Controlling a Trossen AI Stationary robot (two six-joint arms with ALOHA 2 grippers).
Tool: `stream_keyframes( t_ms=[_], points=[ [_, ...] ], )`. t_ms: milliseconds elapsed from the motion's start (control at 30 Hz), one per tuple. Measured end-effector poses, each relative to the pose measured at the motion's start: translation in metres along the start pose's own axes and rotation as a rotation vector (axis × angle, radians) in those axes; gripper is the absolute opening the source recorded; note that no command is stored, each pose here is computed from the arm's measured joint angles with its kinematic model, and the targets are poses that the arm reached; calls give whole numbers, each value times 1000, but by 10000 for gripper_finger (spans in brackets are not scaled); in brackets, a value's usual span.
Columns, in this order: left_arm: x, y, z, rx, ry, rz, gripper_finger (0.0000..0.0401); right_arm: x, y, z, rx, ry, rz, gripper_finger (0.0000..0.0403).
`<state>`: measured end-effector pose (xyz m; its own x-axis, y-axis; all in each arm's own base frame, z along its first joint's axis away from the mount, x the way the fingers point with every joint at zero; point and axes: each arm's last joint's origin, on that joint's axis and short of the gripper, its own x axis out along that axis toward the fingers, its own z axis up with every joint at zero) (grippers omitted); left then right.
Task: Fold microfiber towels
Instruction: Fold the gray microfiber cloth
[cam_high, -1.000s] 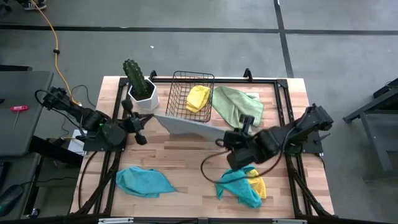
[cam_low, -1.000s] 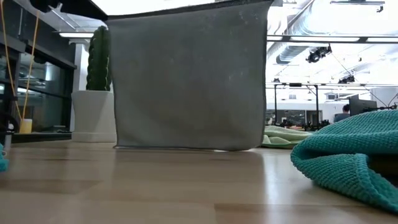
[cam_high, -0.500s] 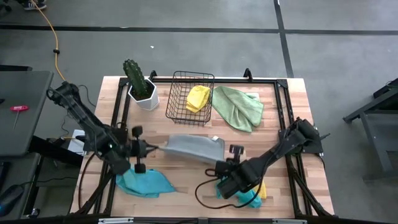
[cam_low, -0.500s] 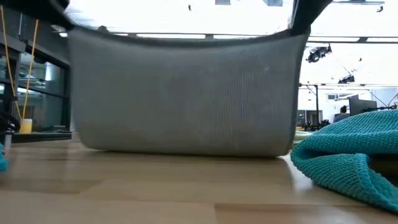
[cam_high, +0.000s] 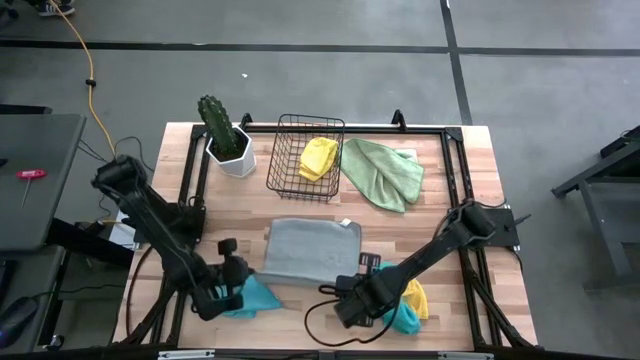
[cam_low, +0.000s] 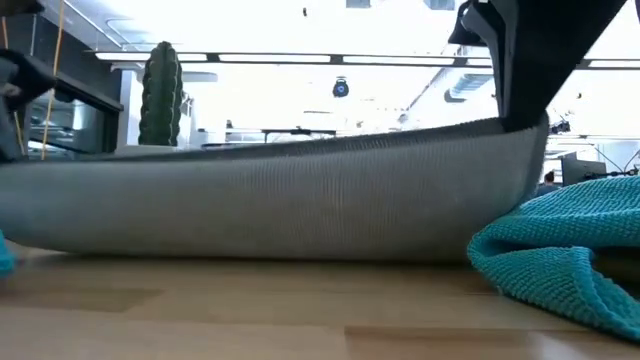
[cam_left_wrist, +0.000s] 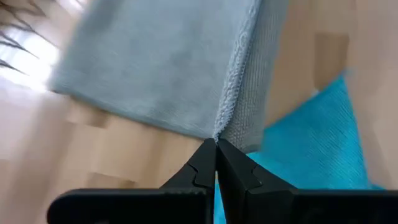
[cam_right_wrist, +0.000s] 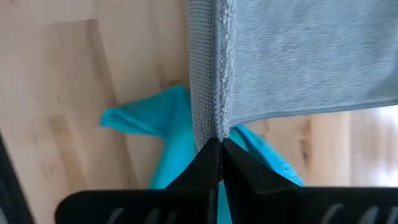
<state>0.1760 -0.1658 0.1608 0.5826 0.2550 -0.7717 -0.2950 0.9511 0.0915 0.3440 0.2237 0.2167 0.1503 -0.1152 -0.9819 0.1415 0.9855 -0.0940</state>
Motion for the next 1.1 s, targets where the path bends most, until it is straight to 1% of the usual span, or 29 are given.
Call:
stream_keyframes(
  t_ms=[67,133,300,533,667,800,933,1100],
  points=[
    [6,-3,-1,11,25,-12,0,1,1,0,2,2,11,0],
    [8,0,1,10,30,8,0,1,-2,2,29,2,-7,0],
    [11,19,11,29,-3,152,0,3,-22,7,106,9,-140,0],
    [22,51,22,35,49,358,0,8,-56,21,243,10,-283,0],
    [30,61,30,47,58,406,0,10,-72,26,303,34,-326,0],
    [36,68,38,54,38,448,0,29,-86,21,348,84,-381,0],
    [43,77,46,34,33,476,0,54,-99,11,347,141,-429,0],
    [53,86,59,19,20,470,0,65,-111,8,346,164,-470,0]
  ],
)
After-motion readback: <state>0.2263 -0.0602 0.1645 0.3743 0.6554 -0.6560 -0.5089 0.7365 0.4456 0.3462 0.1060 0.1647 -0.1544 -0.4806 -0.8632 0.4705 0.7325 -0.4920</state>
